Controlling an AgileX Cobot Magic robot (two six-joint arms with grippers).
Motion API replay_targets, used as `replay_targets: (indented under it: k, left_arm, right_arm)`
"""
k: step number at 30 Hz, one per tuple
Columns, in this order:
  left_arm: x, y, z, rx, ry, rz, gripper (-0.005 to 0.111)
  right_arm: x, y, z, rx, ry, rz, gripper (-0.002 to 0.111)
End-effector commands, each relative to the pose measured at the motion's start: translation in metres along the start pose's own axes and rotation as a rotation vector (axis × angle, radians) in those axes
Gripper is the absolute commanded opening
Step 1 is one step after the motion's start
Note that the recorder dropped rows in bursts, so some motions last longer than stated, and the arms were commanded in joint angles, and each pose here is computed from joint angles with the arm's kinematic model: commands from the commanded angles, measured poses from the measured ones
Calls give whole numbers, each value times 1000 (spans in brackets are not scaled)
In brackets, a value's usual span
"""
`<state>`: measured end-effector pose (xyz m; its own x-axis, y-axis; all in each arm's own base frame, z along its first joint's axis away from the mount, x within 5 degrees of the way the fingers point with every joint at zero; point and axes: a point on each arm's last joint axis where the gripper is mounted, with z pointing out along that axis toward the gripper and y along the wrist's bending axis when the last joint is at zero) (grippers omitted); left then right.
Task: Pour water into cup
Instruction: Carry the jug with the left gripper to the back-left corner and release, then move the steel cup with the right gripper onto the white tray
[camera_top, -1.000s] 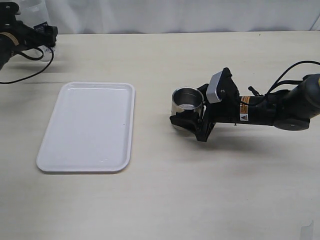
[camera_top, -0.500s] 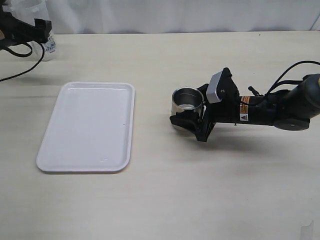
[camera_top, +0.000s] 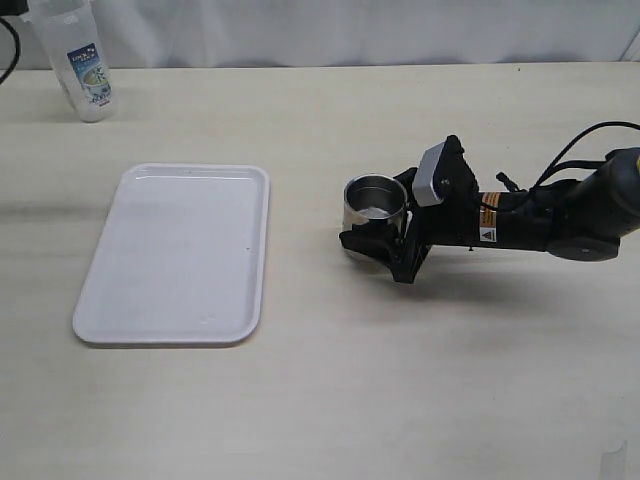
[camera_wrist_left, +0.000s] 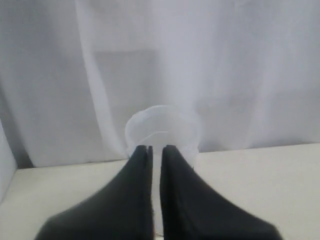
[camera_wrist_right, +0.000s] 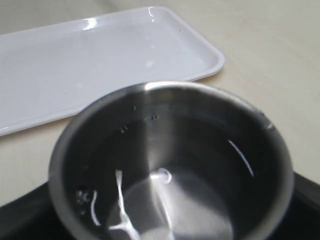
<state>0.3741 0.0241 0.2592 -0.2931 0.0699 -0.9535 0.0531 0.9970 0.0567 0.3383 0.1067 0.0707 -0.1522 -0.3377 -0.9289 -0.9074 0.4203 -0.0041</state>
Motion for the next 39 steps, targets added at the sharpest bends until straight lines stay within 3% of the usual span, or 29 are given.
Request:
replay_targets:
  k: [1,20,29,39]
  left_arm:
    - [-14,-3,-32,-4,-59,-27,0]
    - [-43,-17,-162,-5,-322,-63,0]
    - [-53,-24,-235,-9,-513,-97,0]
    - [-49,-23,-286,-94,-528,-130,0]
  right_arm:
    - [-9,-2,-2,5,-51,-12,4]
    - [-11,-1,-3,-4,-74,-12,4]
    - [-23,3,-3,-47,-193,-9,4]
    - [-40,22,15,-91,-198,-34,4]
